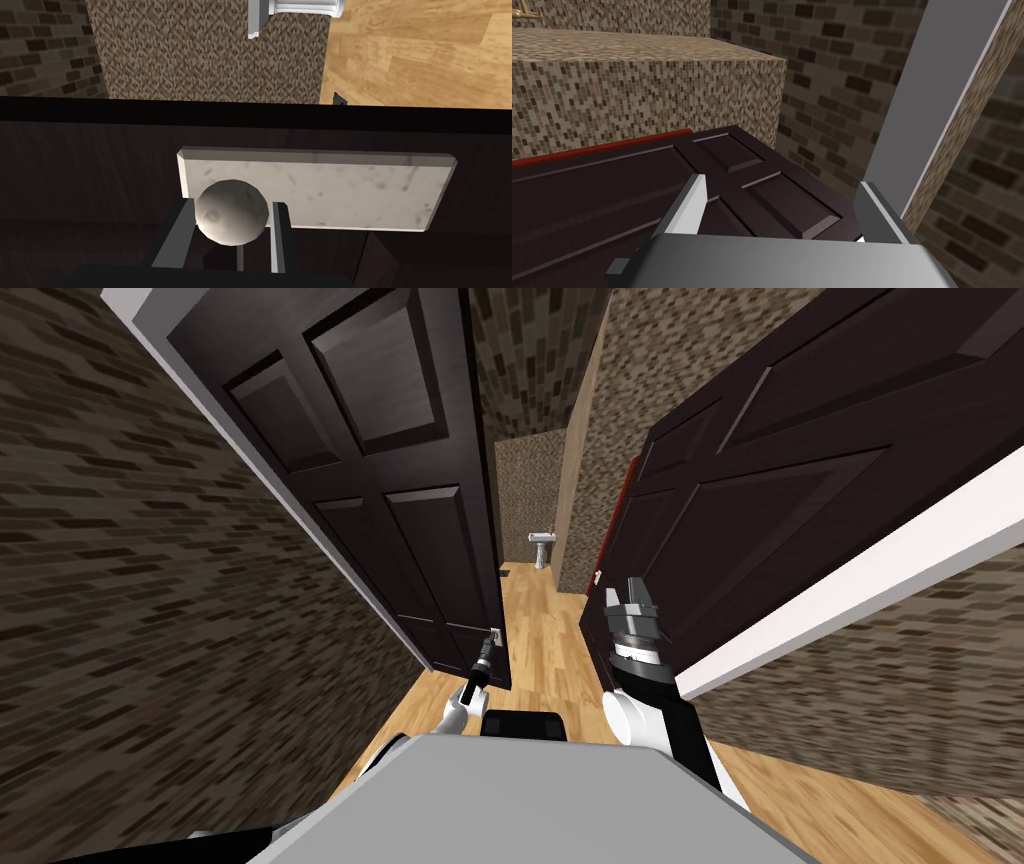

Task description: Push the door open

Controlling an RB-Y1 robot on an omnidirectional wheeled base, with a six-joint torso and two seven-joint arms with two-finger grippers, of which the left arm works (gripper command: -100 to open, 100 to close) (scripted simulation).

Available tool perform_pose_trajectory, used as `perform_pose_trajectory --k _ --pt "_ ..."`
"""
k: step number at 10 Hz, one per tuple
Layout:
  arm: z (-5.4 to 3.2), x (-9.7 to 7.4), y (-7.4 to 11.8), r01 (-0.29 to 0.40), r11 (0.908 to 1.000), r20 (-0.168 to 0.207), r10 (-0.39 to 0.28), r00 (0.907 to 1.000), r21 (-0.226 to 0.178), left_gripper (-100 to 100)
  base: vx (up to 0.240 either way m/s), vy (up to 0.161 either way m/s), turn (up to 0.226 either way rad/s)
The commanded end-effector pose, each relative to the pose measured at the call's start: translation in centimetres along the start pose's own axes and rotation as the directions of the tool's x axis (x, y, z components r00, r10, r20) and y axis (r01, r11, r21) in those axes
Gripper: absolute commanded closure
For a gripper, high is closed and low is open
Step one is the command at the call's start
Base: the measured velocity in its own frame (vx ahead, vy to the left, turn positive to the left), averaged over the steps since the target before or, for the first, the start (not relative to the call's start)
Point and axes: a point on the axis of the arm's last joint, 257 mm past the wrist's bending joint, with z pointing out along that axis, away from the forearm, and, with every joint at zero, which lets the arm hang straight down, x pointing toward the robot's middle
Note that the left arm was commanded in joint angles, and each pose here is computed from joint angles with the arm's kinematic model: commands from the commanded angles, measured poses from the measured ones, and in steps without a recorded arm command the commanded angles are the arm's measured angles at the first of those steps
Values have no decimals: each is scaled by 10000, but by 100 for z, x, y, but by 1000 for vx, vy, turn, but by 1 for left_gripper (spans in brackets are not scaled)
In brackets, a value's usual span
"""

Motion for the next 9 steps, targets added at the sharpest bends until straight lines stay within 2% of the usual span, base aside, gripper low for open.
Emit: perform_pose_trajectory --k 1,2,3,4,8,9 --pt "9 -126 -31 -98 9999 179 97 9998 61 100 138 -73 29" --pt "5 -218 -31 -155 9999 328 153 9993 54 100 175 -62 31" --pt "5 -218 -31 -155 9999 328 153 9993 54 100 137 -51 11" --pt "-3 -355 -32 -227 9997 562 224 9982 45 100 150 -69 42" --pt "-24 -612 -38 -322 9995 1050 316 9940 32 100 175 -89 42" --pt "-24 -612 -38 -322 9995 1050 316 9940 32 100 136 -45 38"
